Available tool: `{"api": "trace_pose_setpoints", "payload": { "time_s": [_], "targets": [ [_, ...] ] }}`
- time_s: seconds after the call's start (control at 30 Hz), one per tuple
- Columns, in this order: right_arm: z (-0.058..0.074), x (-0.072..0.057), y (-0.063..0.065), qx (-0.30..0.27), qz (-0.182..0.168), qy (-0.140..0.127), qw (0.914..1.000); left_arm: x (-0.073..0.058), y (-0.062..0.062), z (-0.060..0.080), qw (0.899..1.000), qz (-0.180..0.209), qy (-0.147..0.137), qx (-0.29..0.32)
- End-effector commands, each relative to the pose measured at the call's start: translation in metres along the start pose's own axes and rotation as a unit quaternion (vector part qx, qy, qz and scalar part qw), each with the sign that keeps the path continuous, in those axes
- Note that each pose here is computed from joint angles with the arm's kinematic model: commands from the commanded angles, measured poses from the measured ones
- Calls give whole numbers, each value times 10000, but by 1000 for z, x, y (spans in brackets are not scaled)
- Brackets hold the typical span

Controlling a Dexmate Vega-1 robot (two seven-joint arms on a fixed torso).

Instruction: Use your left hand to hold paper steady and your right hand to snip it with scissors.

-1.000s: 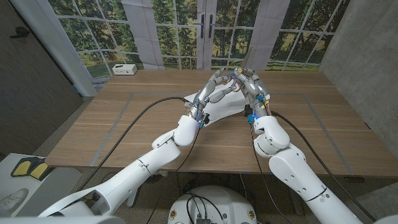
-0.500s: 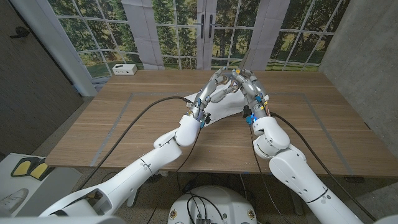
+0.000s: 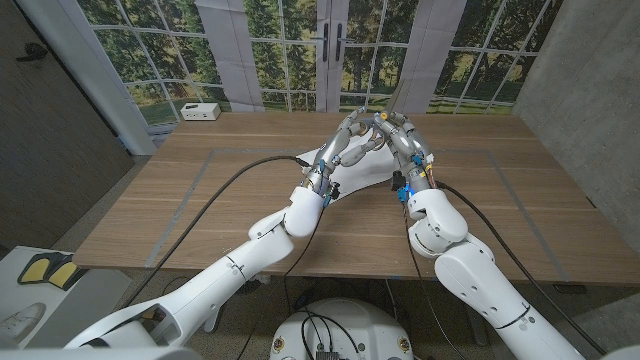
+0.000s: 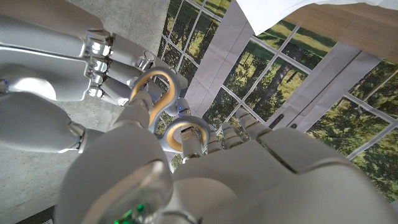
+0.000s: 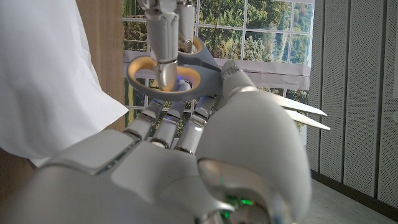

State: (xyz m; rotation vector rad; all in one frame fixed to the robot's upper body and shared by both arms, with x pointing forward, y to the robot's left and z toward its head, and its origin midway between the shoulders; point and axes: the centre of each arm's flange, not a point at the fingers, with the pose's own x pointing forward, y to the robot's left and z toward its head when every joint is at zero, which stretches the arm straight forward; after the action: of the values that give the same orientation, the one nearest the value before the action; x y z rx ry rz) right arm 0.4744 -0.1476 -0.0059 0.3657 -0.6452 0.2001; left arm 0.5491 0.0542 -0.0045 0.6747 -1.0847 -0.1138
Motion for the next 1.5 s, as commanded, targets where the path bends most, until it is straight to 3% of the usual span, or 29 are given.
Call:
{"api": "trace_pose_setpoints", "payload": {
  "time_s": [0.03,0.87,1.5],
  "targets": [
    [2,-3,-1,38,38,-6,10000,-2,-3,3,9998,144,-37,152],
    [4,-7,-1,11,75,7,10000,-7,-4,5,9973,723,-128,-28],
    [4,-7,-7,-73,-99,24,9999,-5,-6,3,9971,688,-16,-325]
  ]
}}
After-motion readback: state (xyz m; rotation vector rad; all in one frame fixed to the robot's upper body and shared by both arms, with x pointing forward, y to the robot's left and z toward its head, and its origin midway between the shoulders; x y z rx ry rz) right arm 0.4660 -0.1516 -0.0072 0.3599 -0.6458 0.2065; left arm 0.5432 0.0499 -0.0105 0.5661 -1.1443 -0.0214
